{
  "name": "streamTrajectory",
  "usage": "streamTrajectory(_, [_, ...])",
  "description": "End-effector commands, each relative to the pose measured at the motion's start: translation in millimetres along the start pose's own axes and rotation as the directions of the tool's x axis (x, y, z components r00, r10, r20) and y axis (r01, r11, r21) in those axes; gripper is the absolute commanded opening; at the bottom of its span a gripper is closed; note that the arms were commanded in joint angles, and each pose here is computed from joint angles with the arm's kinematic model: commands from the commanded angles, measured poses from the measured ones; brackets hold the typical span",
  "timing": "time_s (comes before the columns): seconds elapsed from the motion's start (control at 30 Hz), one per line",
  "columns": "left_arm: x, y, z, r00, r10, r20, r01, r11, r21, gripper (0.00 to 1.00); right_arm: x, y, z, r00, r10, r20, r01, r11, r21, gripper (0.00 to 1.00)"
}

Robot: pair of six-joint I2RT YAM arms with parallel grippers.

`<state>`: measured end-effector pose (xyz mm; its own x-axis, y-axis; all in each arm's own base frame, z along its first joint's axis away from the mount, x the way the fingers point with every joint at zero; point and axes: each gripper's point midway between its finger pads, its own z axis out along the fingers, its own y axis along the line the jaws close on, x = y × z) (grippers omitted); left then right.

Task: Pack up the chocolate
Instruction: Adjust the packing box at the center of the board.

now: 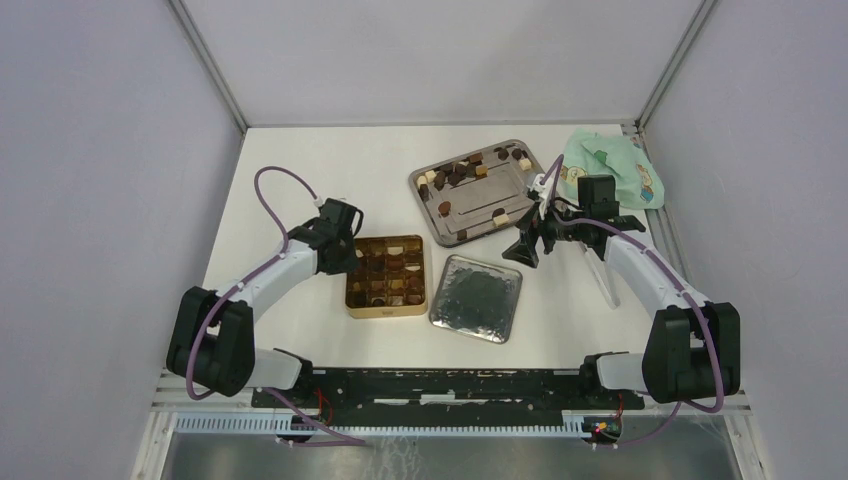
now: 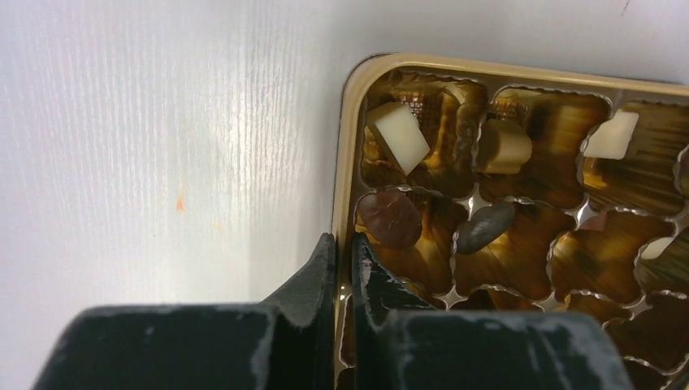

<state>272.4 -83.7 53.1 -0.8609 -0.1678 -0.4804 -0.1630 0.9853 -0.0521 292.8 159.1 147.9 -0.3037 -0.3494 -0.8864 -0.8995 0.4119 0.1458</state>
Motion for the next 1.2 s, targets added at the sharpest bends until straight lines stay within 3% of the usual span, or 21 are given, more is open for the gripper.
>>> streamTrajectory(0.0, [-24.0, -8.1, 1.2, 0.997, 0.027, 0.075, -0.029, 0.999, 0.024, 0.03, -9.1, 7.0, -2.4, 0.999, -0.04, 0.031, 0.04, 0.999, -0.011, 0.98])
streamTrajectory(0.23, [-47.0, 3.8, -30.7, 0.965, 0.04, 0.258, -0.045, 0.999, 0.016, 0.02, -11.5, 8.6, -2.6, 0.999, -0.037, 0.034, 0.038, 0.999, -0.023, 0.98])
streamTrajectory(0.33, [-63.2, 4.5, -61.4, 0.912, 0.017, 0.409, -0.042, 0.998, 0.053, 0.02, -14.3, 7.9, -2.6, 0.999, -0.036, 0.035, 0.037, 0.999, -0.03, 0.98])
streamTrajectory(0.47, [-70.4, -1.4, -84.2, 0.857, 0.015, 0.515, -0.073, 0.993, 0.092, 0.02, -17.6, 7.1, -2.7, 0.999, -0.033, 0.033, 0.034, 0.999, -0.036, 0.98])
streamTrajectory(0.73, [-68.4, -13.0, -96.4, 0.816, 0.051, 0.576, -0.126, 0.988, 0.091, 0.02, -21.0, 7.2, -4.3, 0.999, -0.041, 0.035, 0.042, 0.999, -0.035, 0.98])
streamTrajectory(1.17, [-76.3, -10.2, -121.5, 0.746, -0.001, 0.666, -0.117, 0.984, 0.133, 0.02, -21.4, 7.8, -4.9, 0.998, -0.06, 0.028, 0.061, 0.997, -0.041, 0.98])
